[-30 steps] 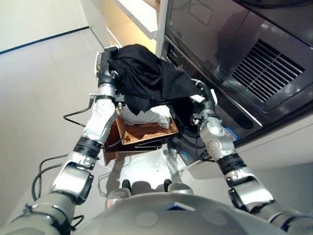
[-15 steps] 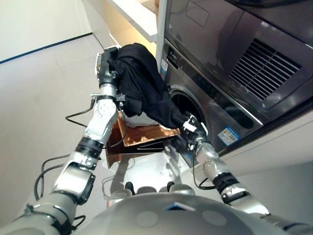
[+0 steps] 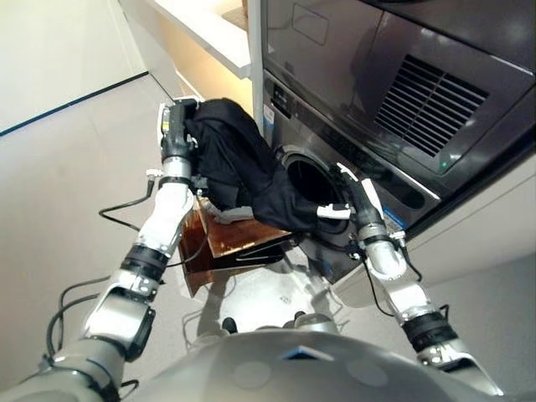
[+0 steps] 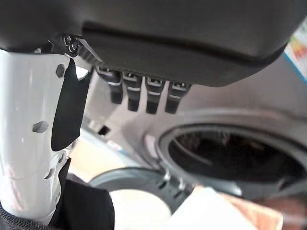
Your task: Pick up the clothes and place them into the washing machine
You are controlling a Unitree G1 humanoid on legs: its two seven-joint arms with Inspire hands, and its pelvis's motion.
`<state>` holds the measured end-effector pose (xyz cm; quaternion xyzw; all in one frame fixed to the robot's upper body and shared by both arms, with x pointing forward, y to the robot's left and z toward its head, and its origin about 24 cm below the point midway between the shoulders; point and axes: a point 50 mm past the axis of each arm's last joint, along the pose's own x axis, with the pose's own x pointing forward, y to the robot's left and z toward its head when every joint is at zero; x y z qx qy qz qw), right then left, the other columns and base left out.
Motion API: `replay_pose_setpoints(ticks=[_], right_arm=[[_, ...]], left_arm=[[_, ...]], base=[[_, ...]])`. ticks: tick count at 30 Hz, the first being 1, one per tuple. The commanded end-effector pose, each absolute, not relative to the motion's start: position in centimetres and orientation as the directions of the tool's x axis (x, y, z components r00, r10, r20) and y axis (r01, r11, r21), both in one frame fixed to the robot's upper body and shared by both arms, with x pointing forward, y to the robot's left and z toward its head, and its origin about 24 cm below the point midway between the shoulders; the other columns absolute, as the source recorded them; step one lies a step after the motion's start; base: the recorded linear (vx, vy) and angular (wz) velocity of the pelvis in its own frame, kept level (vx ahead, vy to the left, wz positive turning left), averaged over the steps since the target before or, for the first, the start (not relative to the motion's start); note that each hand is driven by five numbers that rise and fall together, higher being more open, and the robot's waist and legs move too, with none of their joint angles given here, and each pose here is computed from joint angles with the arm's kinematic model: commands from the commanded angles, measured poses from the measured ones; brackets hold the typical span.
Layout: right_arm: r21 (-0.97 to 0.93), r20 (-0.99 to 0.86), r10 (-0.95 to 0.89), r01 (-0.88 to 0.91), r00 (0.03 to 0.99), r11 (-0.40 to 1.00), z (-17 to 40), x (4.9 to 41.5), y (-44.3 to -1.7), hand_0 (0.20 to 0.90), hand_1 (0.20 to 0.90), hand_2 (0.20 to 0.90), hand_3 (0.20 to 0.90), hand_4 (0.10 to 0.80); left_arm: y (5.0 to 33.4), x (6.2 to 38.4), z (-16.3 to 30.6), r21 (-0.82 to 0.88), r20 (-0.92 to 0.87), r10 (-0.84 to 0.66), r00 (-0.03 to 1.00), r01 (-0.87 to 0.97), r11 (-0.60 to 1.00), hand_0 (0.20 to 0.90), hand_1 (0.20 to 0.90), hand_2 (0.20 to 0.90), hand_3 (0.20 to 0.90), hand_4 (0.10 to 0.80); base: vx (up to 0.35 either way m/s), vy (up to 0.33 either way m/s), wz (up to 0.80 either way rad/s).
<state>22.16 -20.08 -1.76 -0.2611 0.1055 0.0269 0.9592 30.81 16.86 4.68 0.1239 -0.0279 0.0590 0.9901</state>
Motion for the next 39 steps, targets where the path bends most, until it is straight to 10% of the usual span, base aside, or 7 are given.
replay_pose_setpoints(ticks=[1, 39], right_arm=[[-0.500, 0.045, 0.102, -0.066, 0.994, 0.863, 2.9, 23.8, -18.4, 0.900, 0.900, 0.900, 0.900, 0.800], [-0.470, 0.133, 0.230, -0.143, 0.964, 0.871, 5.9, 30.3, -9.9, 0.900, 0.900, 0.900, 0.900, 0.800]], left_arm=[[16.9, 33.0, 9.3, 0.242, 0.285, 0.096, 0.954, -0.168, 0.956, 0.200, 0.200, 0.200, 0.200, 0.300], [3.9, 28.9, 13.7, -0.347, 0.360, -0.334, 0.871, 0.458, 0.819, 0.200, 0.200, 0.200, 0.200, 0.300]], base=[[0.000, 0.000, 0.00], [0.005, -0.003, 0.02]])
